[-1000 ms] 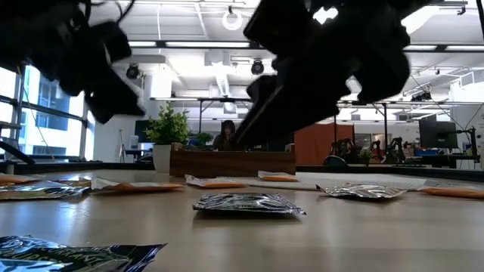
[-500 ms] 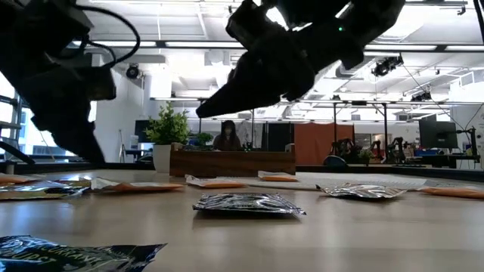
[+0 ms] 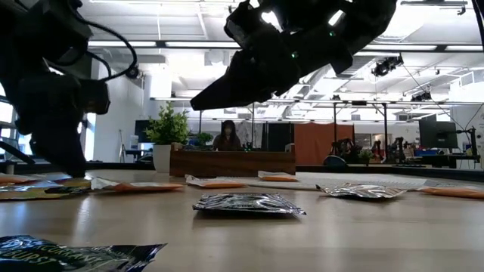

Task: Pick & Place Tea
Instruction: Put the orange tea bag into the middle section of the wooden organizer

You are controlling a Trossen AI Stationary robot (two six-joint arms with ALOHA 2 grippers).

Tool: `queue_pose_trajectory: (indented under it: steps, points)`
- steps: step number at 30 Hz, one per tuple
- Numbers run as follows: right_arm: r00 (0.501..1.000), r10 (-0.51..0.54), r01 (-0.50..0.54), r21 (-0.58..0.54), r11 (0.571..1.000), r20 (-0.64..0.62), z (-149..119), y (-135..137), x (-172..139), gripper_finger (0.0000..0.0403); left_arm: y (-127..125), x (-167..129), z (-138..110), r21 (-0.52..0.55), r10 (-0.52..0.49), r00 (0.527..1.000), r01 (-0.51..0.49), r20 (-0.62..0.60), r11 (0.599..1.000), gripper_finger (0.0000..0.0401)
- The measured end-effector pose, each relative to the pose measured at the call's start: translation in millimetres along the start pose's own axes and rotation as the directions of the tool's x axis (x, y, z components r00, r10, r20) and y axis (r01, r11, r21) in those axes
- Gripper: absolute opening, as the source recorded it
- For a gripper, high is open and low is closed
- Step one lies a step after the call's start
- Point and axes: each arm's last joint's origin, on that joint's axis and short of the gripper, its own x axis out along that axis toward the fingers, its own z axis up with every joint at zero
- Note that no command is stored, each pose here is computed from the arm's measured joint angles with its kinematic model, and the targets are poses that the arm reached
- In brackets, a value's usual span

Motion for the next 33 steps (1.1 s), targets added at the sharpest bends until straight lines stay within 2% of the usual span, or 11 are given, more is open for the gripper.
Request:
queue_pose_trajectory:
  steps: [5,10,14,21,24,26,29,31,33]
  points:
    - [1.0,0.008,-0.008,-0.004,1.0,0.002,1,4,0,0.0147,0,8,-1,-0.026,0.037,0.999,-0.037,-0.017,0.999,0.0172]
    - [1.0,0.007,-0.007,-0.004,1.0,0.002,1,4,0,0.0145,-3,12,0,0.021,0.014,1.0,-0.015,0.014,1.0,0.0162]
    - [1.0,0.0,0.0,-0.003,1.0,0.001,1,3,0,0.0145,-4,13,1,0.041,0.003,1.0,-0.004,0.019,0.999,0.0121]
    - [1.0,-0.002,0.002,-0.003,1.0,0.0,1,3,0,0.0145,-2,15,-1,0.046,0.026,1.0,-0.026,-0.006,0.999,0.0022]
    - [0.999,-0.045,0.045,-0.002,0.999,-0.005,0,2,0,0.0145,-3,15,-1,0.046,0.025,1.0,-0.025,0.004,0.999,0.0007]
    - [0.996,-0.091,0.091,0.019,0.996,-0.011,0,1,0,0.0145,-3,15,1,0.044,0.031,0.999,-0.032,0.039,0.999,0.0008]
    - [0.982,-0.189,0.19,0.113,0.975,-0.02,0,-2,0,0.0145,-4,13,5,0.03,0.053,0.987,-0.058,0.151,0.998,0.0003]
    - [0.963,-0.268,0.269,0.189,0.945,-0.029,0,-4,-1,0.0145,-6,11,11,-0.002,0.066,0.963,-0.068,0.262,0.998,0.0002]
    - [0.943,-0.332,0.331,0.215,0.919,-0.035,0,-8,-2,0.0145,-10,8,18,-0.039,0.086,0.921,-0.077,0.38,0.996,0.0003]
